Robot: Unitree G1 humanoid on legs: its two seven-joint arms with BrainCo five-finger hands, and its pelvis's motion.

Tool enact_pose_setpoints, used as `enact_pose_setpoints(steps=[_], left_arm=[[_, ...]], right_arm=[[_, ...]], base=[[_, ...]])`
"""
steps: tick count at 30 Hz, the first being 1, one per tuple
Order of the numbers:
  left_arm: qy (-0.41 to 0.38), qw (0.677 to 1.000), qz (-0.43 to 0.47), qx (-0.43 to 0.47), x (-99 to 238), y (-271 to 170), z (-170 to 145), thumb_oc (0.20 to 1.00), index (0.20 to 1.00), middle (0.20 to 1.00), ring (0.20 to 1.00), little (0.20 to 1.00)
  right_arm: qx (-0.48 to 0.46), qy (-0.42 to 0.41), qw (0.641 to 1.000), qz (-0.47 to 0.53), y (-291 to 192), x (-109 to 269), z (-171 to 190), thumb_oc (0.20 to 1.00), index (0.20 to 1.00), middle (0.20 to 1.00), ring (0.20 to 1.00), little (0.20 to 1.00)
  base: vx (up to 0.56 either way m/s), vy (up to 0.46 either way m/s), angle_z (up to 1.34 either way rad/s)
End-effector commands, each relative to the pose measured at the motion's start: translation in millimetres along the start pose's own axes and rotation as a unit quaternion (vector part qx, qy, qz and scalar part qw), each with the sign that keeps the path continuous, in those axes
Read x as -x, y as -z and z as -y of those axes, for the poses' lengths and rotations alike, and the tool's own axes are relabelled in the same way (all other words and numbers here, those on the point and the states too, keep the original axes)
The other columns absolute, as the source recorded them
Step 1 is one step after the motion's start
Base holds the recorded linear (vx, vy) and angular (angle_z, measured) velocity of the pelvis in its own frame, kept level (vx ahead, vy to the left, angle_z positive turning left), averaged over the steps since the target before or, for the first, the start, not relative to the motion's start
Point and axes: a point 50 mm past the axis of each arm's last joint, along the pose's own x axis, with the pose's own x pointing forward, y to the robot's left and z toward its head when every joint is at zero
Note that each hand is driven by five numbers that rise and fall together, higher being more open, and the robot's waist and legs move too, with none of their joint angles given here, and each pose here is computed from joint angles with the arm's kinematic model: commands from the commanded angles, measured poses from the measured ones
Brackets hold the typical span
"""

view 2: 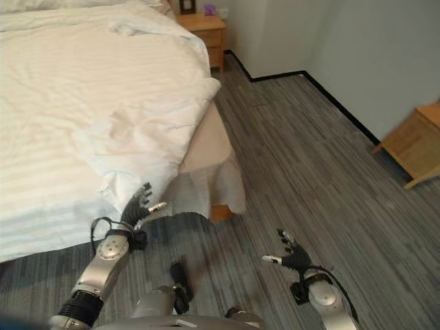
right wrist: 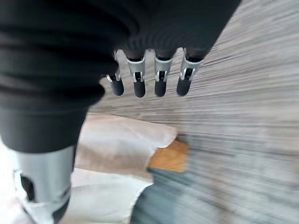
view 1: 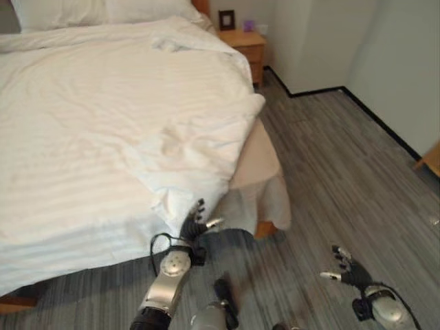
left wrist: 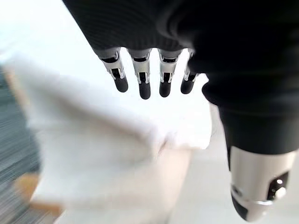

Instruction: Making the bed.

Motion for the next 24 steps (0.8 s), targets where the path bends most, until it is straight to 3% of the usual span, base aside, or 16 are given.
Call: enact_pose_setpoints(steps=[1,3,7,8,11,14,15,16,18,21,22,24], left_arm=[[-0.076,0.992,0.080,-0.059,-8,-31,-34,1.000,1.000,1.000,1.000,1.000],[-0.091,0.979,0.148,-0.104,-19,-70,-44,1.000,1.000,1.000,1.000,1.000],[-0.089,0.960,0.214,-0.156,-26,-107,-39,1.000,1.000,1.000,1.000,1.000],[-0.116,0.941,0.253,-0.195,-28,-129,-44,1.000,1.000,1.000,1.000,1.000],[-0.119,0.925,0.265,-0.245,-46,-146,-38,1.000,1.000,1.000,1.000,1.000],[-0.106,0.907,0.262,-0.312,-62,-154,-26,1.000,1.000,1.000,1.000,1.000],[-0.109,0.893,0.265,-0.346,-66,-156,-22,1.000,1.000,1.000,1.000,1.000],[-0.116,0.855,0.227,-0.453,-78,-145,-22,1.000,1.000,1.000,1.000,1.000],[-0.091,0.832,0.184,-0.515,-90,-128,-12,1.000,1.000,1.000,1.000,1.000],[-0.084,0.821,0.179,-0.535,-95,-129,-8,1.000,1.000,1.000,1.000,1.000],[-0.073,0.792,0.142,-0.589,-104,-119,-10,1.000,1.000,1.000,1.000,1.000],[-0.065,0.776,0.125,-0.615,-109,-119,-10,1.000,1.000,1.000,1.000,1.000]], right_arm=[[0.029,0.051,0.997,0.040,-15,5,35,1.000,1.000,1.000,1.000,1.000],[0.024,0.063,0.997,0.032,-12,7,42,1.000,1.000,1.000,1.000,1.000],[0.007,0.055,0.998,0.042,-16,6,37,1.000,1.000,1.000,1.000,1.000],[0.009,0.047,0.998,0.048,-20,4,33,1.000,1.000,1.000,1.000,1.000],[0.016,0.030,0.997,0.065,-26,4,27,1.000,1.000,1.000,1.000,1.000],[0.003,0.017,0.998,0.068,-25,5,21,1.000,1.000,1.000,1.000,1.000],[0.003,0.013,0.998,0.069,-25,6,19,1.000,1.000,1.000,1.000,1.000],[0.011,0.000,0.998,0.062,-21,10,15,1.000,1.000,1.000,1.000,1.000],[0.010,-0.005,0.998,0.065,-20,12,14,1.000,1.000,1.000,1.000,1.000],[0.009,0.005,0.998,0.068,-21,14,19,1.000,1.000,1.000,1.000,1.000],[-0.004,0.003,0.997,0.078,-21,18,23,1.000,1.000,1.000,1.000,1.000],[0.002,0.001,0.997,0.083,-23,20,28,1.000,1.000,1.000,1.000,1.000]], base=[[0.28,0.135,0.52],[0.34,0.202,0.70],[0.30,0.204,0.44],[0.33,0.144,0.61],[0.25,-0.015,0.38],[0.24,-0.151,0.50],[0.27,-0.205,0.32],[0.31,-0.188,0.46],[0.25,-0.181,0.46],[0.09,-0.085,0.09],[0.12,-0.142,-0.07],[0.10,-0.176,0.09]])
